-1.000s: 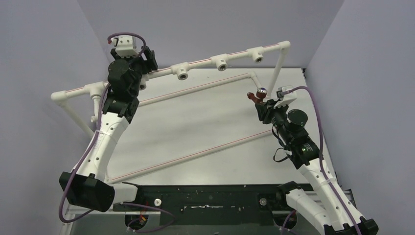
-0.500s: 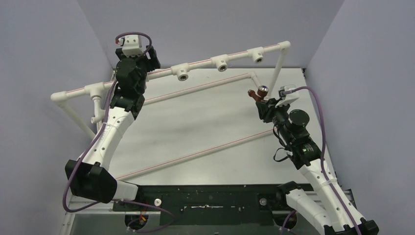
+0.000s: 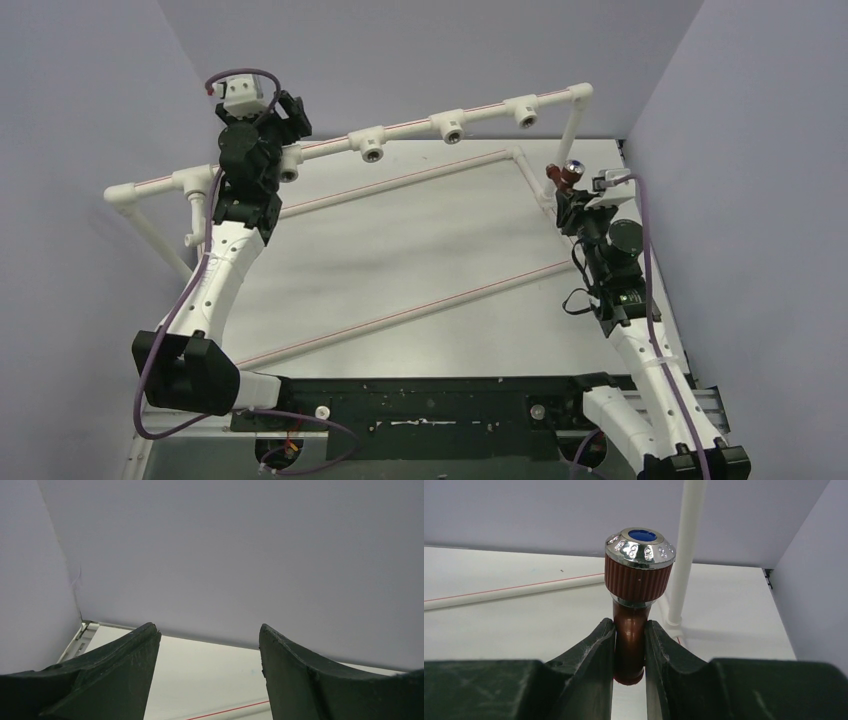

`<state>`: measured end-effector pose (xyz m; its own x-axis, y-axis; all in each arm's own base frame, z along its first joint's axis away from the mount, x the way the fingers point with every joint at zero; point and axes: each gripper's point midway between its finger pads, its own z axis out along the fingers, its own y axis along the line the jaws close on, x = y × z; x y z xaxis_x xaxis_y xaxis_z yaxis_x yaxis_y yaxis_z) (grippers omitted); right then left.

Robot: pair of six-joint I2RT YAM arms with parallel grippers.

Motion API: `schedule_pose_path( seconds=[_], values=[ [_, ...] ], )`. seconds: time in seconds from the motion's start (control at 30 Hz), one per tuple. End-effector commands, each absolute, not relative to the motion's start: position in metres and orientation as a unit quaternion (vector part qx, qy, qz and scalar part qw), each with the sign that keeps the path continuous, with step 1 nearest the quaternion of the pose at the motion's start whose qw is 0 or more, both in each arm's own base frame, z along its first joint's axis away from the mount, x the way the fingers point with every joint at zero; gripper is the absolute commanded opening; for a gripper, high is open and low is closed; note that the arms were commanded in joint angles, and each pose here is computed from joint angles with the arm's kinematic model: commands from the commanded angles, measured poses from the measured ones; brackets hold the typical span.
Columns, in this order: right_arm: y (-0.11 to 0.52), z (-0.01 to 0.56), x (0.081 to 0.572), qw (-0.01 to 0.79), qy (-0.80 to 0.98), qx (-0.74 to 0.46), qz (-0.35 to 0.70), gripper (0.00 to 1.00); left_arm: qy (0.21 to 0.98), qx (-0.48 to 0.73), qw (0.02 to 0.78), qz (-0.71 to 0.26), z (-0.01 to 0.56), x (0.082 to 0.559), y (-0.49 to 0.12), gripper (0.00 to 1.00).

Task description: Install the water faucets

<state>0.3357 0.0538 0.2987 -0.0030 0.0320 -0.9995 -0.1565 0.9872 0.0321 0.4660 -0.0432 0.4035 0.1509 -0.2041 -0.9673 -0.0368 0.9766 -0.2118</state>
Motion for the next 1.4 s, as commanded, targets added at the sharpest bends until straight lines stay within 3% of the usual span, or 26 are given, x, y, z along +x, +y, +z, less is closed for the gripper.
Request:
schedule_pose_path(
  seconds=[0.0,0.37,1.37],
  values=[
    [0.045,0.336,0.345,0.764,0.639,-0.053,0.065,0.0,0.737,-0.09,0.667,-0.057,0.315,0.473,-0.045,0.7],
    [0.061,0.373,0.343,0.812,0.564,-0.091,0.123,0.0,0.744,-0.087,0.66,-0.05,0.306,0.474,-0.043,0.69],
    [0.084,0.417,0.353,0.84,0.504,-0.156,0.125,0.0,0.749,-0.093,0.651,-0.074,0.299,0.48,-0.038,0.66]
  ],
)
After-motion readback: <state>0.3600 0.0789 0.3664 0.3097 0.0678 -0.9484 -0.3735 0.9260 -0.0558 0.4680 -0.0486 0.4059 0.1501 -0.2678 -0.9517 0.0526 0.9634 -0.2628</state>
